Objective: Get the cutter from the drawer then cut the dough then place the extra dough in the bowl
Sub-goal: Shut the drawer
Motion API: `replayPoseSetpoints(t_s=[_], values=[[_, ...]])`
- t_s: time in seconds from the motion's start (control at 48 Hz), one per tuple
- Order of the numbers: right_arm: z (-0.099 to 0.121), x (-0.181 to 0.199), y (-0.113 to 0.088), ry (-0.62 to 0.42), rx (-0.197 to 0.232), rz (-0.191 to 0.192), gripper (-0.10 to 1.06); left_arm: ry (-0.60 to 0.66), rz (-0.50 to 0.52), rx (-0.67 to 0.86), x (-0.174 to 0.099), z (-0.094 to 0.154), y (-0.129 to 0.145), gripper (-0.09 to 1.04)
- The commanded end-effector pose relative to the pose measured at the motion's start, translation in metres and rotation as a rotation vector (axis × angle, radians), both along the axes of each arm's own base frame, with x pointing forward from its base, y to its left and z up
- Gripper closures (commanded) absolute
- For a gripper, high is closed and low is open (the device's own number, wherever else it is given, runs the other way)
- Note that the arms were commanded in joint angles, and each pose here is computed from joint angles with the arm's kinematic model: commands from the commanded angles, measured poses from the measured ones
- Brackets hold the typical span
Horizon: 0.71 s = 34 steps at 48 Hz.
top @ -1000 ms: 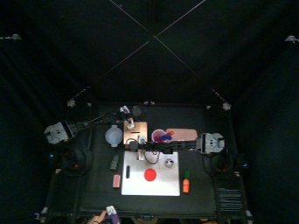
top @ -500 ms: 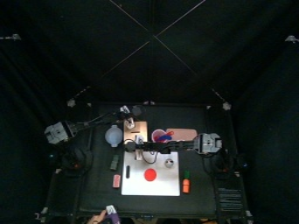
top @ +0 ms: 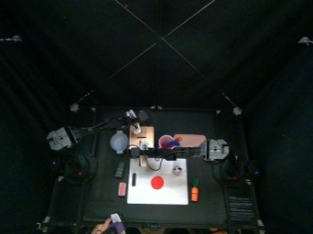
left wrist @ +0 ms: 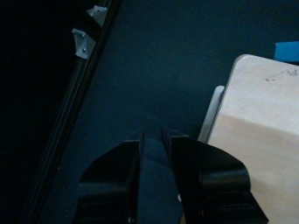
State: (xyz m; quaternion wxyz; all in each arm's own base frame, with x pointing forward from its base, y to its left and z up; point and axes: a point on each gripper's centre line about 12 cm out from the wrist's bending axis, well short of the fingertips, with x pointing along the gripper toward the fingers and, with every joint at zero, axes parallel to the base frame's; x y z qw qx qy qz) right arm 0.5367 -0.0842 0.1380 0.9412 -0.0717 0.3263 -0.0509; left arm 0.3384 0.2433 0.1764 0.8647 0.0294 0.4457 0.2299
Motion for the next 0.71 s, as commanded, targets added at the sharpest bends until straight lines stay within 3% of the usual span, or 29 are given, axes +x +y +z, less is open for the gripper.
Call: replayPoseSetpoints(t_s=[0.021,0.208,0.354,0.521,0.708], values=[[0.063,-0.004,0.024,-0.116,0.011,0.029,0.74,-0.083,-0.011,0.059,0.006,0.027,0.003,0.28],[0.105,-0.033,0.064,-0.165,0.049,0.079,0.74,-0.204,-0.015,0.129,0.007,0.054,0.007,0.28],[0.127,-0.076,0.072,-0.161,0.117,0.058,0.74,-0.304,-0.024,0.173,0.008,0.077,0.003,0.28],[0.13,-0.139,0.073,-0.14,0.191,0.016,0.71,-0.422,-0.036,0.186,0.009,0.092,-0.012,0.28],[0.115,-0.196,0.071,-0.102,0.235,-0.021,0.54,-0.59,-0.095,0.166,0.017,0.096,-0.055,0.28]])
